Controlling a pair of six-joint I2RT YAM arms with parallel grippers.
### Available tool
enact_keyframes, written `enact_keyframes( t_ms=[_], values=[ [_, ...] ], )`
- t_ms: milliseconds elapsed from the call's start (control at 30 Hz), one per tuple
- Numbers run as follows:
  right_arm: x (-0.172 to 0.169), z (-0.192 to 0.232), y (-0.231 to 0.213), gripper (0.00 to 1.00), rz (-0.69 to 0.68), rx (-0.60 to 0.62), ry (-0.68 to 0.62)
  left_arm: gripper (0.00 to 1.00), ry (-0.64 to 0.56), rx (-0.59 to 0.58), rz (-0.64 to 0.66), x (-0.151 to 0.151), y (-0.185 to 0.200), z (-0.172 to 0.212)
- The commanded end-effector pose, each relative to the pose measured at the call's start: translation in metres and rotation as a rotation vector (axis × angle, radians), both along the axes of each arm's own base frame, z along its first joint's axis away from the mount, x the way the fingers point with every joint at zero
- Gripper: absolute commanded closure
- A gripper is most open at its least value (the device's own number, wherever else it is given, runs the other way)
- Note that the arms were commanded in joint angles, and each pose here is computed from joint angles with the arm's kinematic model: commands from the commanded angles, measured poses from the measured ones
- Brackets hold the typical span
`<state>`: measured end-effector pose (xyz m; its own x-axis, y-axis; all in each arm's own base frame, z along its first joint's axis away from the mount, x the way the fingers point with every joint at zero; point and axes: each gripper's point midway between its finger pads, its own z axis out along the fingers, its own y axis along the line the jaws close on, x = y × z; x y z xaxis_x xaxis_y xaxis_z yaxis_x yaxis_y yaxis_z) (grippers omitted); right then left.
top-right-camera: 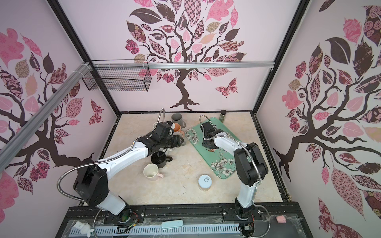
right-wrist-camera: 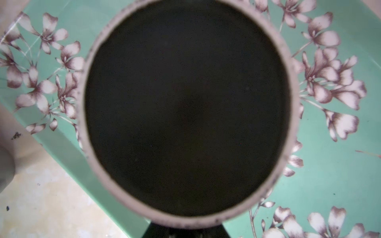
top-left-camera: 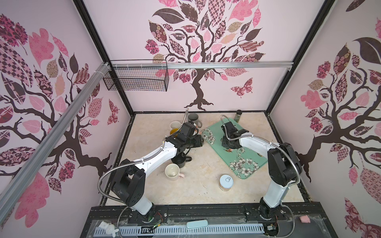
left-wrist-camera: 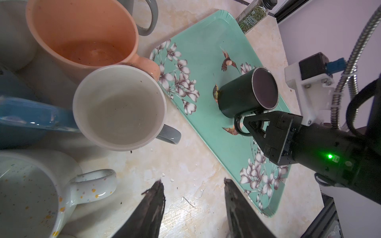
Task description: Turn the mug right side up
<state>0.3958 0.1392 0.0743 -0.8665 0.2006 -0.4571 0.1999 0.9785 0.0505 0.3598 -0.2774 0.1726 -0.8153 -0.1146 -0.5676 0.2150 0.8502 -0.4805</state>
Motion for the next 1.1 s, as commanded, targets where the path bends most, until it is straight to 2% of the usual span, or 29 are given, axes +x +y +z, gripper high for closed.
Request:
enact_keyframes(
  t_ms=[0,133,233,400,533,700,767,900,1067],
  values=[
    [0.002,0.038,0.002,1.0,0.049,0.006,-0.069,0.49,-0.045,-0.017,-0.02,-0.006,0.004,0.015],
    [0.006,0.071,0.013,1.0,0.074,0.096,-0.16,0.46,-0.091,-0.049,-0.024,-0.012,0.01,0.037],
    [0.007,0.106,0.031,1.0,0.116,0.233,-0.264,0.43,-0.107,-0.133,-0.025,-0.015,0.014,0.056],
    [0.001,0.161,0.054,1.0,0.161,0.482,-0.436,0.41,-0.064,-0.39,-0.053,-0.019,0.024,0.074],
    [-0.006,0.19,0.064,1.0,0.181,0.619,-0.506,0.41,-0.011,-0.519,-0.059,-0.026,0.026,0.078],
    [-0.018,0.214,0.089,1.0,0.226,0.871,-0.515,0.41,0.055,-0.75,-0.109,-0.03,0.002,0.09],
    [-0.022,0.22,0.099,1.0,0.241,0.972,-0.495,0.41,0.073,-0.807,-0.12,-0.029,-0.007,0.093],
    [-0.029,0.228,0.115,1.0,0.266,1.156,-0.447,0.41,0.12,-0.879,-0.142,-0.028,-0.028,0.096],
    [-0.036,0.236,0.122,1.0,0.277,1.275,-0.422,0.41,0.178,-0.941,-0.099,-0.019,-0.036,0.082]
  ],
)
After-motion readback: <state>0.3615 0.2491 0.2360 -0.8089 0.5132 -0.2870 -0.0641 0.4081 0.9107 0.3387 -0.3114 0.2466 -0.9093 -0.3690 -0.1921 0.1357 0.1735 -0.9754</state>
